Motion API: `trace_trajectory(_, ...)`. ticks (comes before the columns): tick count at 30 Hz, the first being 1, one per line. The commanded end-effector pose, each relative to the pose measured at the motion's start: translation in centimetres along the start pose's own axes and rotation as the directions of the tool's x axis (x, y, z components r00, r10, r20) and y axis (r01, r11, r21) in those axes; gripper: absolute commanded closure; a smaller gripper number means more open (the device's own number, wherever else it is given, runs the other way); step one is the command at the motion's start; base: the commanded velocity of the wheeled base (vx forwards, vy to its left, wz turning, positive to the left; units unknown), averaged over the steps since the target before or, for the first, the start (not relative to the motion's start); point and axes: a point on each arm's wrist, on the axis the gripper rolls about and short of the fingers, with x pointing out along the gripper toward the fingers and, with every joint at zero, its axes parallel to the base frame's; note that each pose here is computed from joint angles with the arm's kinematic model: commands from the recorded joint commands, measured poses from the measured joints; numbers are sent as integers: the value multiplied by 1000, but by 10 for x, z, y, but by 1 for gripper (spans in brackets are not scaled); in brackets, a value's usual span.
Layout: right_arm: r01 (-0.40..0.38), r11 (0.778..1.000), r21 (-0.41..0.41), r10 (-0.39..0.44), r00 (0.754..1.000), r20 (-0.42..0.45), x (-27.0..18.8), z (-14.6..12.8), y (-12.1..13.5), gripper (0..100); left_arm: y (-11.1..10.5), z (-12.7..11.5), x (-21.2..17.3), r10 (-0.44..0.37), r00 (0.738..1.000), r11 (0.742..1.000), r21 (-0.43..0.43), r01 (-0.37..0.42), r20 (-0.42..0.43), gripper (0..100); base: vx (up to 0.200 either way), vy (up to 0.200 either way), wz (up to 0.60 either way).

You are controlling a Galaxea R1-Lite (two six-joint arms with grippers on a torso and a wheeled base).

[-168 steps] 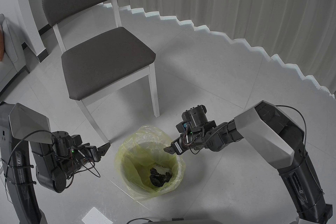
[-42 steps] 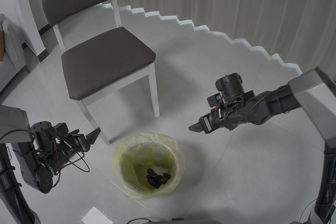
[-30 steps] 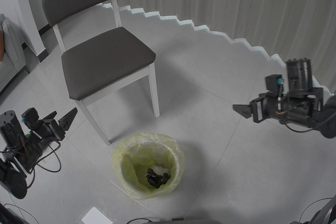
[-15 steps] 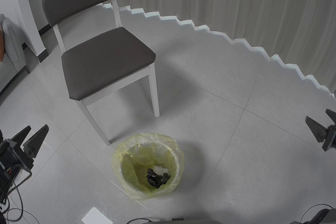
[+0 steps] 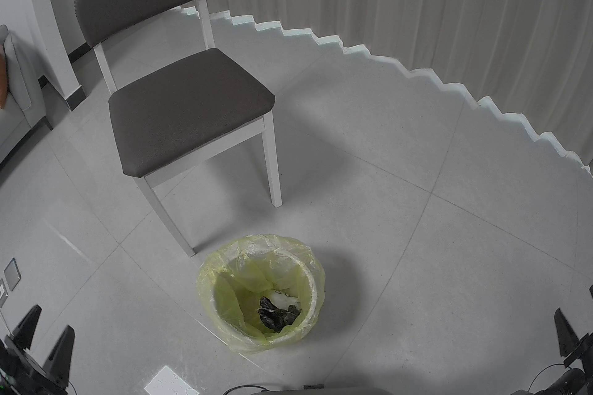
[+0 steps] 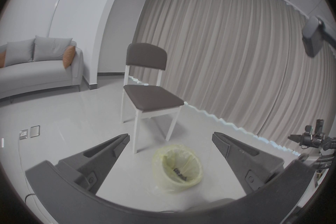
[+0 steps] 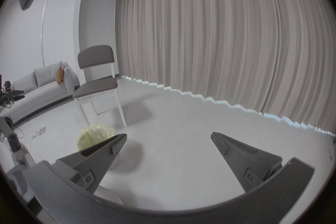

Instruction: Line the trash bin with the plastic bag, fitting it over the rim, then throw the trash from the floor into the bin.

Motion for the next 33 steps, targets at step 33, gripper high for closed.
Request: trace_trajectory(33,38,999,16,-39,997,73,-10,-30,1,0,11,-34,-13,193,980,952,235,-197,42,0,0,0,0)
